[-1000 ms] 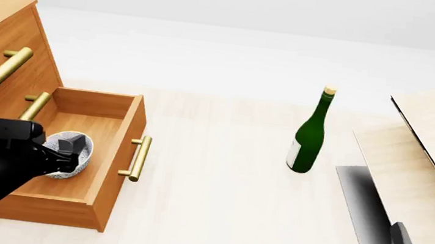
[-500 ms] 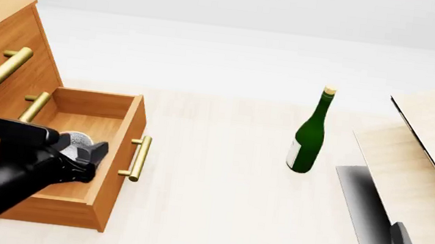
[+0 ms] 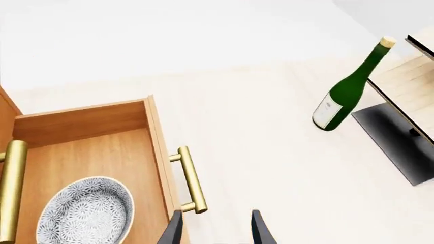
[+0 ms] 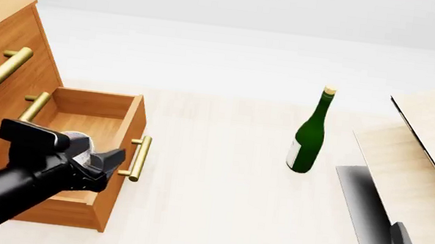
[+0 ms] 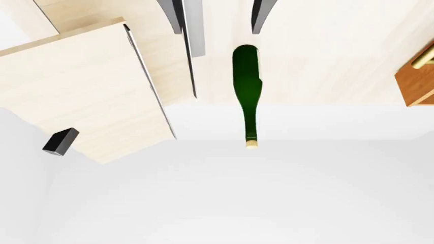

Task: Put the bowl in the bottom drawer of the cabinet and close it.

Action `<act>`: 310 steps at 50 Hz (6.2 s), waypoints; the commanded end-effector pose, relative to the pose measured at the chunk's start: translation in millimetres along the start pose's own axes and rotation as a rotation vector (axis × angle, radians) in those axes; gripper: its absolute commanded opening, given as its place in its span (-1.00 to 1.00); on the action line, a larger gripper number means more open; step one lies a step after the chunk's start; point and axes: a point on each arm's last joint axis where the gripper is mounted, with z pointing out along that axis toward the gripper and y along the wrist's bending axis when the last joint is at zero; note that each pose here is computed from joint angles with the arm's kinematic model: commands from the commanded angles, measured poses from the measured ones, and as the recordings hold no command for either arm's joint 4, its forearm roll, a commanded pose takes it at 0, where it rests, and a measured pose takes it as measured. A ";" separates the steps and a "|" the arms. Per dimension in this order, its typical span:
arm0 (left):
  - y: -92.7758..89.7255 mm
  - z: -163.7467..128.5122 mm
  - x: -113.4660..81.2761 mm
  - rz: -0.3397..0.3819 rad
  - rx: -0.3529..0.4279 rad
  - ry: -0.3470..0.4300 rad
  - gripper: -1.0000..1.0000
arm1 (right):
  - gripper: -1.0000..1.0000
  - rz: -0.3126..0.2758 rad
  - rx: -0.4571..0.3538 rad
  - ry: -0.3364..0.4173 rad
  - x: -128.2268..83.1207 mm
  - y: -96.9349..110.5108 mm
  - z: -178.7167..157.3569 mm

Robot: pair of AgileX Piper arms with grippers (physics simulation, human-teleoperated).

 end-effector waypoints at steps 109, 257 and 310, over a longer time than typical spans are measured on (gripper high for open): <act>-35.5 67.1 64.9 -0.284 0.073 0.316 1.00 | 1.00 0.000 0.000 0.000 0.0 0.0 0.0; 69.9 44.0 107.9 -0.350 -0.347 0.412 1.00 | 1.00 0.001 0.000 0.000 0.0 0.0 0.0; 103.5 26.5 128.9 -0.454 -0.513 0.420 1.00 | 1.00 0.000 0.000 0.000 0.0 0.0 0.0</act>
